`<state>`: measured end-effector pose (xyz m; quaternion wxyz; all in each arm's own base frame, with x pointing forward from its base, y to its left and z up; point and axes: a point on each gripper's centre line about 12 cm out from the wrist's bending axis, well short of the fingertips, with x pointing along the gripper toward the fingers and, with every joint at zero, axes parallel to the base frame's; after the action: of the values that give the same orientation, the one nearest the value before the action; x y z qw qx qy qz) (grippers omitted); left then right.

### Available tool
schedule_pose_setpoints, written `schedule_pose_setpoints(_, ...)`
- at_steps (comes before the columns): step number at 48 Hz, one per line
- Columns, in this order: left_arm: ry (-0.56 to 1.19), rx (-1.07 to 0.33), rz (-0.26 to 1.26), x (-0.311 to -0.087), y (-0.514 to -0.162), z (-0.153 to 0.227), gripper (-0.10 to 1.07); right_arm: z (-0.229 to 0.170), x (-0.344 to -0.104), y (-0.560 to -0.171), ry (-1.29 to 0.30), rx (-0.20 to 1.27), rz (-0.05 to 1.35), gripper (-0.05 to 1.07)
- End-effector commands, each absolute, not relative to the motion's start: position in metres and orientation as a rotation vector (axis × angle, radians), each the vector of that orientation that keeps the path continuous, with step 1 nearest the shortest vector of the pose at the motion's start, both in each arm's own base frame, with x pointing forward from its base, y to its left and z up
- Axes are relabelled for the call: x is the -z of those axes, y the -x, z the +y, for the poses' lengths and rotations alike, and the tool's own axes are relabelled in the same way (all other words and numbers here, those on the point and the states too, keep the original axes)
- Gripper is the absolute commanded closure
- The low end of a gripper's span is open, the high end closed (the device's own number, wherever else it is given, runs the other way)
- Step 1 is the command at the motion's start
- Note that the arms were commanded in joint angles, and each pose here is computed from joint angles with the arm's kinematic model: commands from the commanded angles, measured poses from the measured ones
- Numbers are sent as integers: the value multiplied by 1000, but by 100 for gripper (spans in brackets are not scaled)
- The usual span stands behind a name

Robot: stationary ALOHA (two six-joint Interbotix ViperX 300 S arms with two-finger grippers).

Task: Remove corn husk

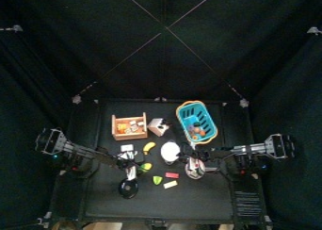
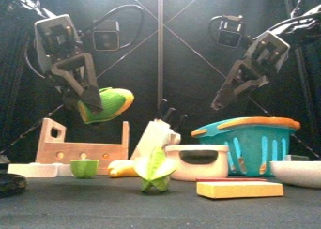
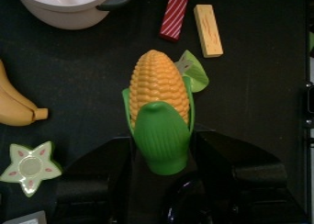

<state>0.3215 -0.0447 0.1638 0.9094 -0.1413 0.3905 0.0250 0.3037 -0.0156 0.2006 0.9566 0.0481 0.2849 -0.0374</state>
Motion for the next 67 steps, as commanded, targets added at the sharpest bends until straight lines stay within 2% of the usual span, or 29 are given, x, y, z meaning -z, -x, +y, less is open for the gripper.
schedule_pose_setpoints(1, 289, -32, 746, -176, -328, -44, 35, -17, -223, -311, -75, 69, 510, 34)
schedule_pose_setpoints(9, 193, 58, 606, -192, -336, -42, 35, -17, -248, -321, -12, 46, 439, 34)
schedule_pose_setpoints(13, 124, 86, 557, -192, -336, -33, 35, -16, -263, -325, -4, 40, 394, 34)
schedule_pose_setpoints(18, 39, 81, 515, -194, -338, -11, 35, -13, -285, -331, -21, 18, 316, 34)
schedule_pose_setpoints(26, -49, 43, 495, -199, -348, 17, 36, -6, -302, -344, -36, -32, 240, 34)
schedule_pose_setpoints(35, -125, 32, 491, -201, -361, 32, 36, -10, -298, -366, -79, -26, 247, 34)
schedule_pose_setpoints(44, -144, 33, 515, -193, -372, 35, 36, -15, -296, -380, -100, 16, 283, 32)
schedule_pose_setpoints(51, -141, 33, 502, -197, -373, 36, 36, -21, -284, -385, -103, 55, 342, 25)
schedule_pose_setpoints(59, -133, 52, 482, -197, -376, 32, 36, -23, -280, -393, -99, 70, 365, 16)
schedule_pose_setpoints(67, -126, 85, 433, -201, -380, 27, 36, -29, -279, -402, -88, 93, 384, 12)
